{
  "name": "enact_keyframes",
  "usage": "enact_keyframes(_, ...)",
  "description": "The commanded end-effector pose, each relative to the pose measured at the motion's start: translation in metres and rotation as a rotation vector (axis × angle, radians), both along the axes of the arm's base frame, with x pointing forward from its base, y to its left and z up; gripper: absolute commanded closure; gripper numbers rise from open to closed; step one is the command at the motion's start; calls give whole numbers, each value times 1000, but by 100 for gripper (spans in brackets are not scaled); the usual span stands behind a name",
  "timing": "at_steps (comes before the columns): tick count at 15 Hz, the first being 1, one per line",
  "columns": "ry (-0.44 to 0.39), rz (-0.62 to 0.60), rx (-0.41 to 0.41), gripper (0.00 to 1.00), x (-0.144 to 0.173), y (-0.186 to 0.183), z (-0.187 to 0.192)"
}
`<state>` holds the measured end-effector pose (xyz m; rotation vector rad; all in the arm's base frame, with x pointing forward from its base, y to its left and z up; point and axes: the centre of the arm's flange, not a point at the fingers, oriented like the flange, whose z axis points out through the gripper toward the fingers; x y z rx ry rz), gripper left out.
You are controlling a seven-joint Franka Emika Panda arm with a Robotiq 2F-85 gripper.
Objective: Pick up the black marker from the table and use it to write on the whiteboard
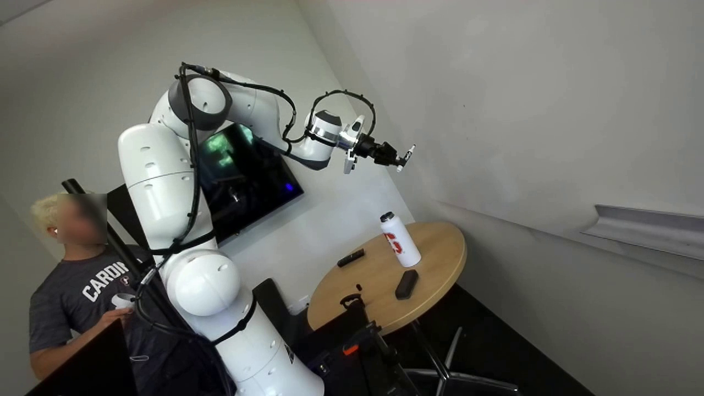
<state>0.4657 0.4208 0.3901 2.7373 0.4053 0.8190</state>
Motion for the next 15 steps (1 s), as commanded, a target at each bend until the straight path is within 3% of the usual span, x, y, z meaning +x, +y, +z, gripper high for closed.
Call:
enact_keyframes(1, 3, 2, -2, 80, -1, 0, -2)
enact_keyframes(2, 4, 3, -3, 95, -2, 1, -2)
enact_keyframes(15, 11, -71, 15, 95, 33, -36, 6)
